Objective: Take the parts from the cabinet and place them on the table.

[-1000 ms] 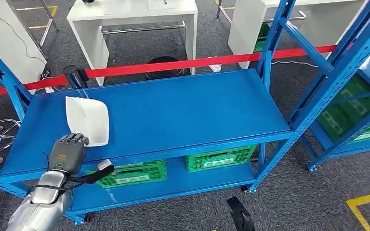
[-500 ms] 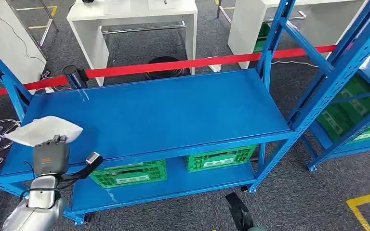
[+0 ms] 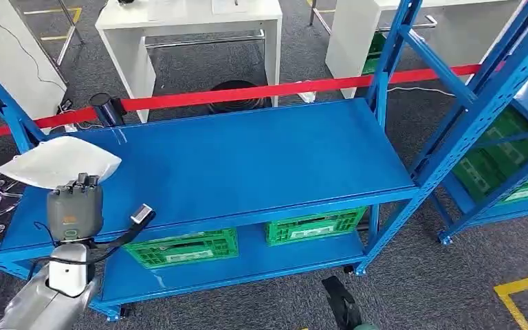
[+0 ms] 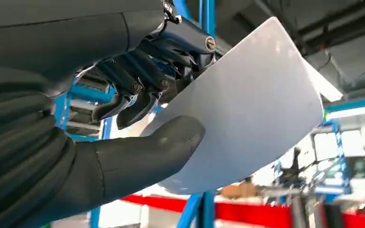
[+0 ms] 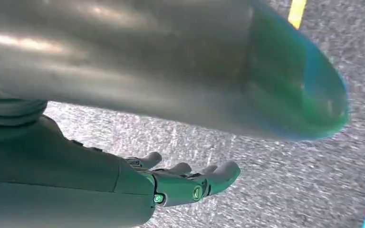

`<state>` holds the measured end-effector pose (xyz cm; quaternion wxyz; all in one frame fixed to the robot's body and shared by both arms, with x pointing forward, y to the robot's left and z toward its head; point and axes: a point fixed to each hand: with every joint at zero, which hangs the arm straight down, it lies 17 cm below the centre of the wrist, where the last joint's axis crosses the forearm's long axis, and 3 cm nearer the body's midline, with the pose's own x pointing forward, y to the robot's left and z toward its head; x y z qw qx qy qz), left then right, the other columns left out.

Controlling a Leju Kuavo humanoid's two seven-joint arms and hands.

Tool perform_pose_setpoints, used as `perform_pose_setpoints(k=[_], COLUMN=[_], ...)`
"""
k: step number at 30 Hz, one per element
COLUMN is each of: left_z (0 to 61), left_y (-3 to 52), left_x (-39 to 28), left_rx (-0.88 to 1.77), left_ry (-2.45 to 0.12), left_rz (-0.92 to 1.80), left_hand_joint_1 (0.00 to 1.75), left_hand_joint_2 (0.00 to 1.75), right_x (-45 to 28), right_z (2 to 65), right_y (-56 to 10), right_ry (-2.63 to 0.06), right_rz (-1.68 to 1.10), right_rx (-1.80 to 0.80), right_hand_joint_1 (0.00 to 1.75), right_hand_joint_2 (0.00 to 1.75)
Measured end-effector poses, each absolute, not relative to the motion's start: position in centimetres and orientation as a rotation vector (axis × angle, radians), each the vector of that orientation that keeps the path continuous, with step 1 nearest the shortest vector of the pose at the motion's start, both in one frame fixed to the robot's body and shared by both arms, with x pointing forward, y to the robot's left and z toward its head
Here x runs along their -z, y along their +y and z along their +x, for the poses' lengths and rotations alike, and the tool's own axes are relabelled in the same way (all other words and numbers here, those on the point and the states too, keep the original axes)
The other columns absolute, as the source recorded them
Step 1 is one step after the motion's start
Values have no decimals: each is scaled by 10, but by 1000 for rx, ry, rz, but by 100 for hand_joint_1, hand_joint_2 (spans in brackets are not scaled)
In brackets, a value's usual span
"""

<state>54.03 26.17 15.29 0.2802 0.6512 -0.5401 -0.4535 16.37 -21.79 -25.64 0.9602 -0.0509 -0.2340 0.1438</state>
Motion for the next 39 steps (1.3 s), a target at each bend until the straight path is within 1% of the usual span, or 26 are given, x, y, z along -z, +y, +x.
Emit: perform_pose_setpoints(k=[3, 11, 13, 15, 16, 19, 22, 25, 29, 32, 39], left_z=[532, 515, 500, 476, 463, 439, 434, 414, 387, 375, 366], left_y=[243, 219, 196, 159, 145, 137, 152, 155, 154, 161, 173], left_x=[-170, -190, -194, -198, -208, -233, -257, -263, -273, -279, -264], left_rx=[1195, 1181, 1237, 1328, 1335, 1250, 1101, 1023, 980, 953, 930], left_ry=[-1552, -1688, -1811, -2007, -2104, -2232, -2237, -2273, -2317, -2295, -2232], left_rz=[1730, 1694, 1613, 1464, 1411, 1379, 1432, 1408, 1420, 1465, 1448], left_hand_joint_1=[175, 175, 175, 175, 175, 175, 175, 175, 175, 175, 175], left_hand_joint_2=[175, 175, 175, 175, 175, 175, 175, 175, 175, 175, 175], right_x=[258, 260, 261, 261, 261, 261, 262, 264, 264, 264, 265], right_z=[156, 149, 147, 147, 148, 147, 144, 137, 138, 136, 128], right_y=[-216, -216, -216, -217, -217, -218, -222, -223, -224, -216, -212], right_ry=[-459, -443, -435, -437, -438, -437, -432, -418, -427, -430, -415], right_rz=[-91, -88, -90, -95, -98, -107, -112, -110, -98, -76, -70], right_rx=[-293, -300, -302, -303, -304, -312, -318, -330, -351, -382, -394], right_hand_joint_1=[0, 0, 0, 0, 0, 0, 0, 0, 0, 0, 0], right_hand_joint_2=[0, 0, 0, 0, 0, 0, 0, 0, 0, 0, 0])
